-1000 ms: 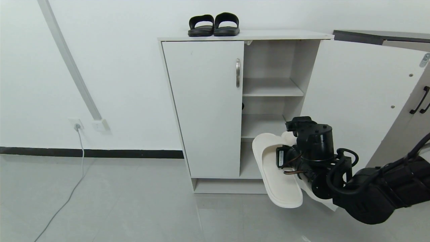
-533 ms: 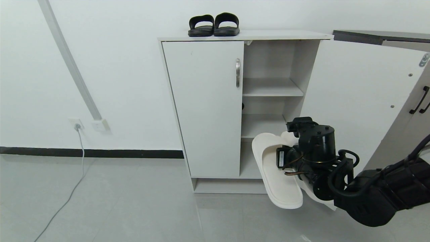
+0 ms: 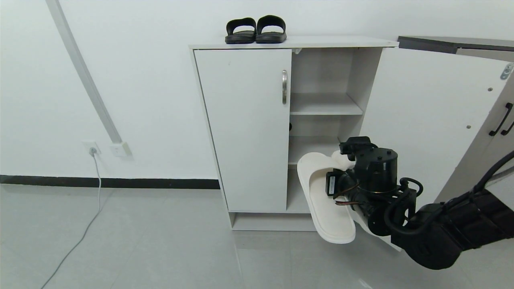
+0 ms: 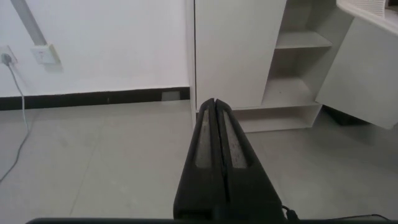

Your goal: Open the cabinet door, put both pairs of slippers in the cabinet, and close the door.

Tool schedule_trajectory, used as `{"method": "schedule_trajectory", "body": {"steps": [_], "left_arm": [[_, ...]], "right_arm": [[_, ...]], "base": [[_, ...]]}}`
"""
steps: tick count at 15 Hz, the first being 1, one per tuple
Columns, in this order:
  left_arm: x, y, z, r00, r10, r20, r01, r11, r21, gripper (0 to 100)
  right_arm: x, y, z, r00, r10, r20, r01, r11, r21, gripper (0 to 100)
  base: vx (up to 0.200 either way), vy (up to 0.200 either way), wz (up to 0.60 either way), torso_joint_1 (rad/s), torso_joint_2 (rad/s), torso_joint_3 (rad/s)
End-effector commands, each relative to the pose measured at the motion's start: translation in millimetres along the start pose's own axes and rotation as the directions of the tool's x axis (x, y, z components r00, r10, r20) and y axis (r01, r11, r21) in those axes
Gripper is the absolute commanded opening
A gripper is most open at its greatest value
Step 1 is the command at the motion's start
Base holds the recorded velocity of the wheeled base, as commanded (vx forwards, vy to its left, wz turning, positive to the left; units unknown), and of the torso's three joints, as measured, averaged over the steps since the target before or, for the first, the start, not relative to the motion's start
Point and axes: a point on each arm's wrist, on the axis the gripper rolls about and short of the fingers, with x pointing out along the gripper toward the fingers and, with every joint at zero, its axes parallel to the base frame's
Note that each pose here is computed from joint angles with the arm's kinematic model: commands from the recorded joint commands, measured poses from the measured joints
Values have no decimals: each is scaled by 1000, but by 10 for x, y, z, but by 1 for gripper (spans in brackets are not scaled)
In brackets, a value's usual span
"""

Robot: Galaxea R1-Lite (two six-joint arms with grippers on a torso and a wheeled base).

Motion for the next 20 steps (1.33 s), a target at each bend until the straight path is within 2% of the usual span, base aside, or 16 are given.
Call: {"method": "schedule_trajectory", "body": {"steps": [1, 5, 11, 14, 17, 20], "left_arm": [[2, 0, 1, 1000, 1, -3, -1, 1000, -1, 0], [2, 0, 1, 1000, 1, -3, -1, 1000, 1, 0], [2, 0, 1, 1000, 0, -3, 0, 1000, 1, 0], [2, 1, 1, 1000, 3, -3, -3, 1000, -4, 0], [2, 1, 1, 1000, 4, -3, -4, 1000, -7, 0], [2, 2, 1, 1000, 6, -3, -6, 1000, -9, 0]], "right_arm": [[50, 38, -28, 1000, -6, -4, 6, 1000, -5, 0], [261, 171, -148, 993, -116, 2, 116, 993, -10, 0], [238, 268, -227, 996, -94, -10, 94, 995, -24, 0], [267, 360, -318, 997, -79, -19, 79, 996, -31, 0], [176, 527, -309, 1000, 17, -5, -17, 1000, -24, 0], [171, 531, -328, 1000, 28, -12, -29, 999, -30, 0]], "base": [[0, 0, 0, 0, 0, 0], [0, 0, 0, 0, 0, 0], [0, -200, 0, 3, 1, 2], [0, 0, 0, 0, 0, 0], [0, 0, 0, 0, 0, 0], [0, 0, 0, 0, 0, 0]]}}
